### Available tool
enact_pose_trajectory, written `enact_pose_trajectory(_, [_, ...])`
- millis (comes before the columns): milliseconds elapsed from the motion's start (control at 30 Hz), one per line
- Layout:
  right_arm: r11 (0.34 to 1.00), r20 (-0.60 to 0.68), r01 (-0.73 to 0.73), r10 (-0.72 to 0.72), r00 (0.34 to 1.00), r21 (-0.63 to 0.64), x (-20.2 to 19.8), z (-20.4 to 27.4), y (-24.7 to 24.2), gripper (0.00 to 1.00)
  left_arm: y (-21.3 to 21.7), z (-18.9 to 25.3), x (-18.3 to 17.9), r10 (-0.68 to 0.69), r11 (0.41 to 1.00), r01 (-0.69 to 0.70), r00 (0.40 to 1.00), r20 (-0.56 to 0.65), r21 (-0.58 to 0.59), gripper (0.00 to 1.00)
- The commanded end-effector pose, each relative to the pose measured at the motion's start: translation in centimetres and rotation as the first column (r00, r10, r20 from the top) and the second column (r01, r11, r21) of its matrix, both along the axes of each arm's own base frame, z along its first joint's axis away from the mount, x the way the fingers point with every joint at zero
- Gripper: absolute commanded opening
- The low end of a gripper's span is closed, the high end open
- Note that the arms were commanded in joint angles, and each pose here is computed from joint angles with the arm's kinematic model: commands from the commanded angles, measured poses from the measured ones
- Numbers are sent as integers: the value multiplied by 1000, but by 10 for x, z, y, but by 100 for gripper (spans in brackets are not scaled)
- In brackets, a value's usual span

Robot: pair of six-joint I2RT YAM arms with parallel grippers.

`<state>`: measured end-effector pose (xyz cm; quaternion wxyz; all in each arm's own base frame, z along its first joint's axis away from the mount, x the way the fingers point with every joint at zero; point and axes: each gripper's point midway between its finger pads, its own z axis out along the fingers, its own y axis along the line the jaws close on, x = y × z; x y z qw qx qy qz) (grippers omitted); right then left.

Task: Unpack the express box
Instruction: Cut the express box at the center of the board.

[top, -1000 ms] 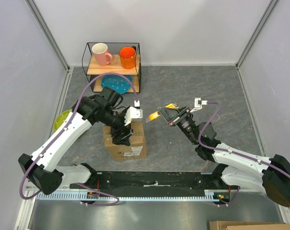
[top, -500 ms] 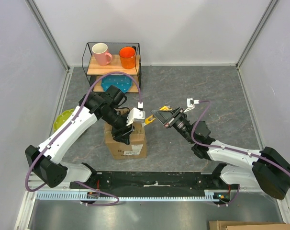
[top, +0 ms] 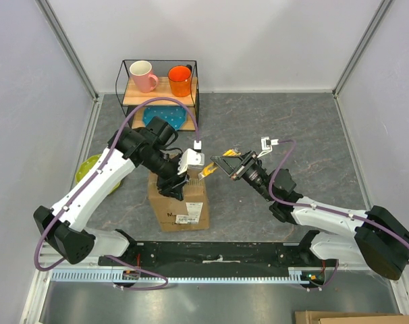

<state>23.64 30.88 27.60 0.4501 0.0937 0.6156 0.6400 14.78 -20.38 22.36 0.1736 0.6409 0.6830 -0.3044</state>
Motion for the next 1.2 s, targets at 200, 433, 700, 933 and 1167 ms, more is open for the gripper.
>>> enact_pose_trajectory(200, [1000,32,2,-3,999,26,2,25,2,0,7,6,-7,-16,1000,16,977,213,2,15])
enact_pose_trajectory(433, [999,37,-23,22,999,37,3,36,9,0,17,-14,-1,-37,995,2,940,339,102,9])
enact_pose_trajectory(700, [996,15,-86,87,996,-24,-12,19,19,0,16,-18,8,-16,994,-25,930,367,108,2])
enact_pose_trajectory(933, [995,15,-48,49,999,-89,-7,4,17,0,14,-12,1,-8,996,-22,936,351,81,2])
enact_pose_trajectory(1167, [993,21,-48,51,998,-109,-7,3,17,0,16,-15,-2,-17,996,-13,938,346,83,2])
